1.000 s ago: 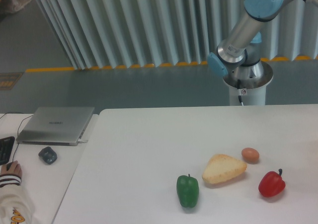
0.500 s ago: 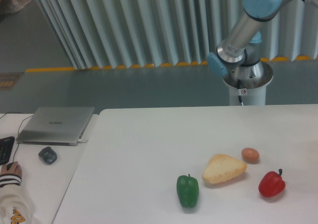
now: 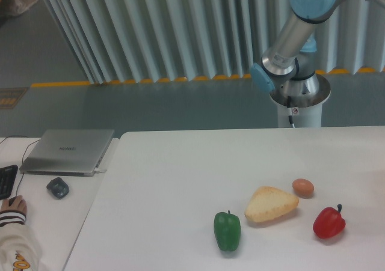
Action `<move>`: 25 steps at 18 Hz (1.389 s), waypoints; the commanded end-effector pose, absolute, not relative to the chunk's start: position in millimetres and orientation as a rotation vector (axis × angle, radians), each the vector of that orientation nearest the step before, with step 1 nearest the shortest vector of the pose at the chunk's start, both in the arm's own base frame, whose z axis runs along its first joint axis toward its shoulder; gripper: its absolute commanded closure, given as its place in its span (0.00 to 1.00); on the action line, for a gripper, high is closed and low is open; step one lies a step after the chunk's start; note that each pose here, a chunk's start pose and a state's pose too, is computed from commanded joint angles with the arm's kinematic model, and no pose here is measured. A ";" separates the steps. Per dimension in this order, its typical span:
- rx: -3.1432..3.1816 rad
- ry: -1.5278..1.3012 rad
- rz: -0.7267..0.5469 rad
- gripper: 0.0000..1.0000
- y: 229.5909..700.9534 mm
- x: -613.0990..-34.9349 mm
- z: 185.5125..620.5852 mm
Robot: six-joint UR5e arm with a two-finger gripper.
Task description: Place the yellow pepper on the table
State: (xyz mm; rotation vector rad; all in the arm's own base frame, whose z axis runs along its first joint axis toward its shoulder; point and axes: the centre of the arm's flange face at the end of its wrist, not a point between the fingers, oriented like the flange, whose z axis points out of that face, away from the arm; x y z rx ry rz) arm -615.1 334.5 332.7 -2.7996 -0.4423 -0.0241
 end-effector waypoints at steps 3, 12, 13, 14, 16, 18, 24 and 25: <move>-2.810 -0.401 -0.044 0.41 343.6 -601.1 359.9; -2.859 -0.125 -0.128 0.41 413.4 -519.7 397.3; -2.866 -0.079 -0.143 0.41 420.5 -511.6 391.9; -2.883 -0.047 -0.154 0.41 421.9 -505.7 383.2; -2.931 0.070 -0.116 0.41 428.5 -493.4 384.6; -3.060 0.256 -0.049 0.41 442.4 -473.6 372.6; -3.163 0.674 0.055 0.41 468.5 -440.6 363.9; -3.154 0.683 0.049 0.41 469.8 -439.4 363.8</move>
